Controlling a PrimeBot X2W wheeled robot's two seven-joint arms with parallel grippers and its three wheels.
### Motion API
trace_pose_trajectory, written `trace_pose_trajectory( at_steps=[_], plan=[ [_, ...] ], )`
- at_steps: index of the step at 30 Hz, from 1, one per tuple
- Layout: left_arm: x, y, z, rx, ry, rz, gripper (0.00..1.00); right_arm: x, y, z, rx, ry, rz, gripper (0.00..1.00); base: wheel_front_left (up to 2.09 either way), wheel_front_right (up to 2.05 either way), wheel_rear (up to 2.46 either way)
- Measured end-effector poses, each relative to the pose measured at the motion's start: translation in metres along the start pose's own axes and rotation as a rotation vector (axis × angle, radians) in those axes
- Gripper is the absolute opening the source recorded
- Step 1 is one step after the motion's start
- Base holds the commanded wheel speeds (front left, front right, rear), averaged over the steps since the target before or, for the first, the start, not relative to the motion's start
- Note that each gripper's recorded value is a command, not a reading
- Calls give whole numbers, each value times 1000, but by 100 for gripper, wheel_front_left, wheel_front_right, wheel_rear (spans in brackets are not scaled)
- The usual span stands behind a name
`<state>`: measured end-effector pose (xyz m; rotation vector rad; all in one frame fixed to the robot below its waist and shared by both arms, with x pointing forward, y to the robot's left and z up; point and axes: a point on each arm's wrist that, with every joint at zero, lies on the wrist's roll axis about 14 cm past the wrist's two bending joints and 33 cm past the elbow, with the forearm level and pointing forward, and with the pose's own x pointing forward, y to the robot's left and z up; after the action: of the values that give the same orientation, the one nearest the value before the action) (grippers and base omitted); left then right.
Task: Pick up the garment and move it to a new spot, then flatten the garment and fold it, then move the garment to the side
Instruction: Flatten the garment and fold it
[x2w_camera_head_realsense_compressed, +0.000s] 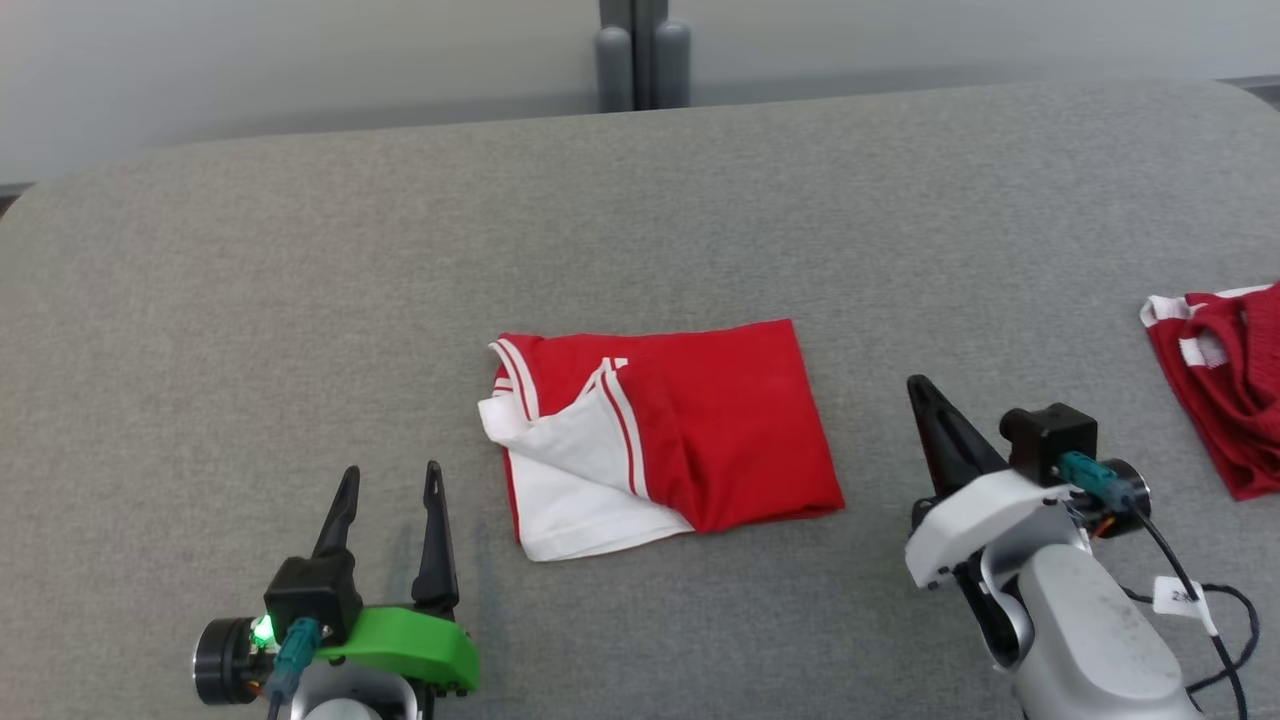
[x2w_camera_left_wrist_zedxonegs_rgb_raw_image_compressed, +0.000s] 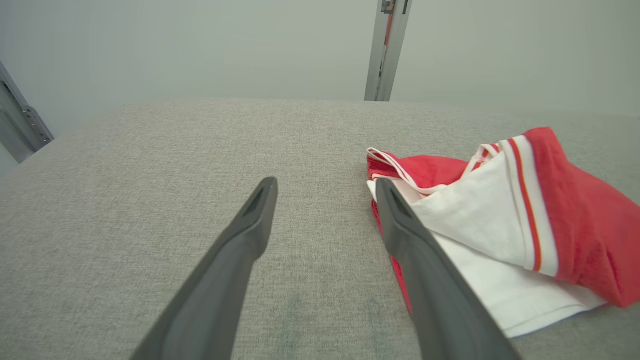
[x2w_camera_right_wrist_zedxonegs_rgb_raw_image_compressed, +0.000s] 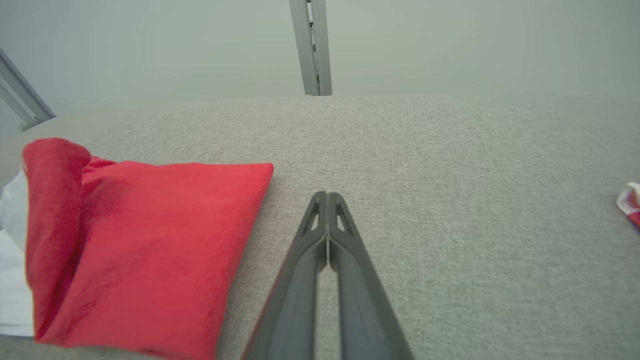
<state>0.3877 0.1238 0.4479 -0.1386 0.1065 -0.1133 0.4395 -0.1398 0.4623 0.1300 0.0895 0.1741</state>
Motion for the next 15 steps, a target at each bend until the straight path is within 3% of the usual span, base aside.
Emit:
trace_pose_trajectory(
  at_steps=[7, 15],
  plan=[
    [-7, 20, 1, -12, -2, 60, 100, 38, 69, -23, -41, 90, 211, 0, 0, 0, 0],
    [-35, 58, -2, -30, 10, 198, 100, 43, 153, -55, -58, 176, 453, 0, 0, 0, 0]
  ],
)
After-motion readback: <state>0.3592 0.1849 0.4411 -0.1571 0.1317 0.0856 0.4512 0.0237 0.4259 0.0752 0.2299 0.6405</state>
